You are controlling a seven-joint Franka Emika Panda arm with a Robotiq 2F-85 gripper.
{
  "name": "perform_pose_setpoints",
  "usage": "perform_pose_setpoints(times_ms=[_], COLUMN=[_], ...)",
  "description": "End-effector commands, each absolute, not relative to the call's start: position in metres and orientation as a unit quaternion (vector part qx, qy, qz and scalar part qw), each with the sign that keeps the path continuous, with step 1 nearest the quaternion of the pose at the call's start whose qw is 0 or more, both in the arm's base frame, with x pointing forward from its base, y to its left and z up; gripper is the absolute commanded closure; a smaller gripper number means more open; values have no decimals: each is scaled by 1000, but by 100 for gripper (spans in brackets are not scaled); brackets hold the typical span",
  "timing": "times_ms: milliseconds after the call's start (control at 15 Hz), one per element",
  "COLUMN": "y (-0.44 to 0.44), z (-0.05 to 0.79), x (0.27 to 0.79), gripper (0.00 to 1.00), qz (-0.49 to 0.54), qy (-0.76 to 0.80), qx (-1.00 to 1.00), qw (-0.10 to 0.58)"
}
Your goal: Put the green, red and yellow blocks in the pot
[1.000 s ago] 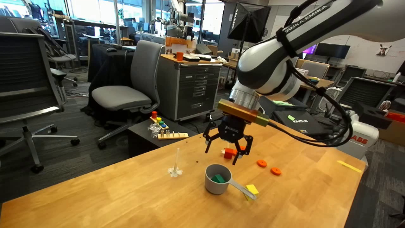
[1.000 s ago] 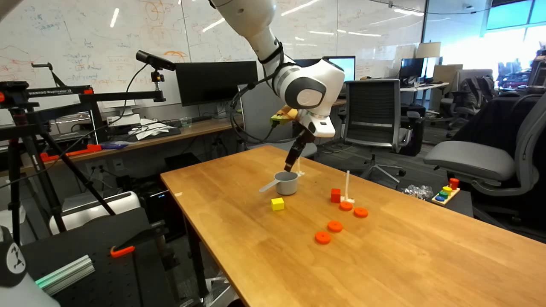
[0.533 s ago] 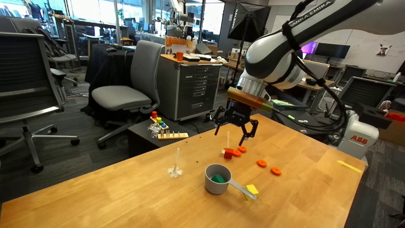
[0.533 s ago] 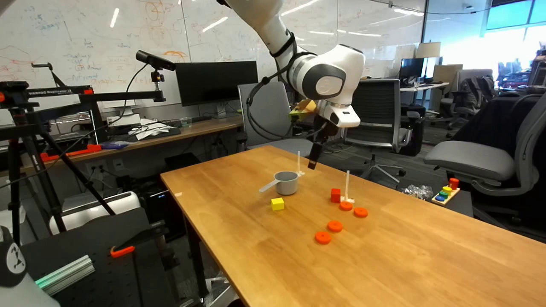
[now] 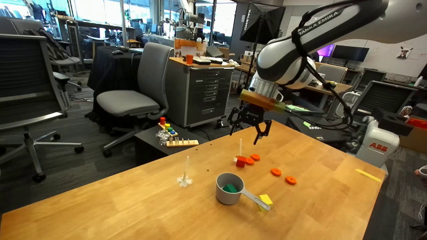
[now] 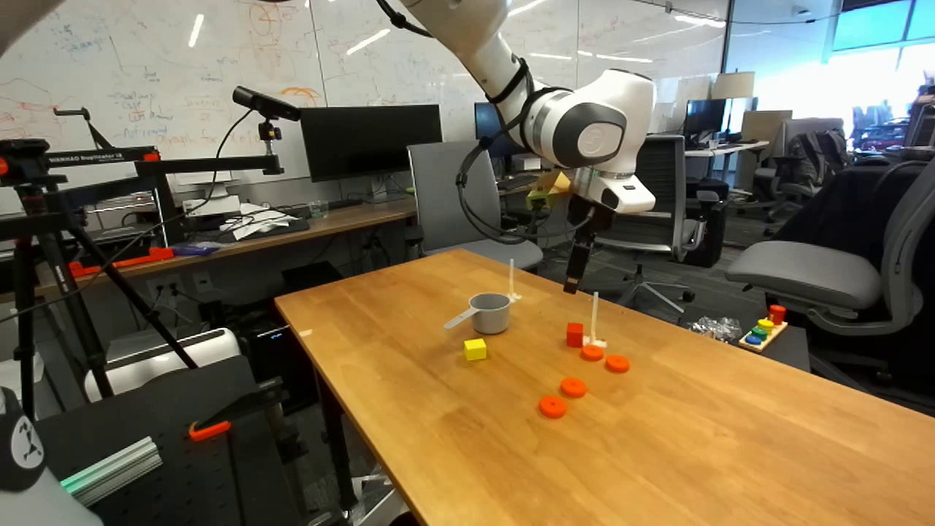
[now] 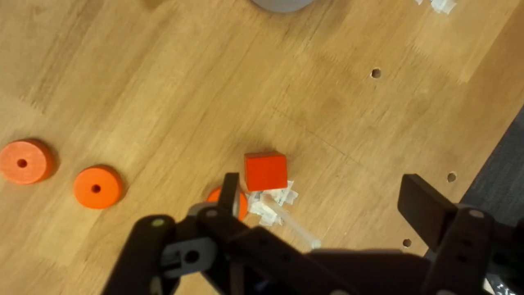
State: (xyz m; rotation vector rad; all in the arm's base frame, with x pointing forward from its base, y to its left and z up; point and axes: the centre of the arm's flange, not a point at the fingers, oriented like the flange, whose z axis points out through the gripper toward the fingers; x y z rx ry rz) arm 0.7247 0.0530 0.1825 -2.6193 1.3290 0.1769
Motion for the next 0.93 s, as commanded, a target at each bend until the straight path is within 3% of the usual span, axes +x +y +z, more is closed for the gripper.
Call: perform_pose_setpoints(times_ms=[0,867], y=[52,46], z=[171,121], x=[754,763], gripper=[0,0], qz=[67,101], qy=[446,448], qx=[-889,-887], qw=[80,48])
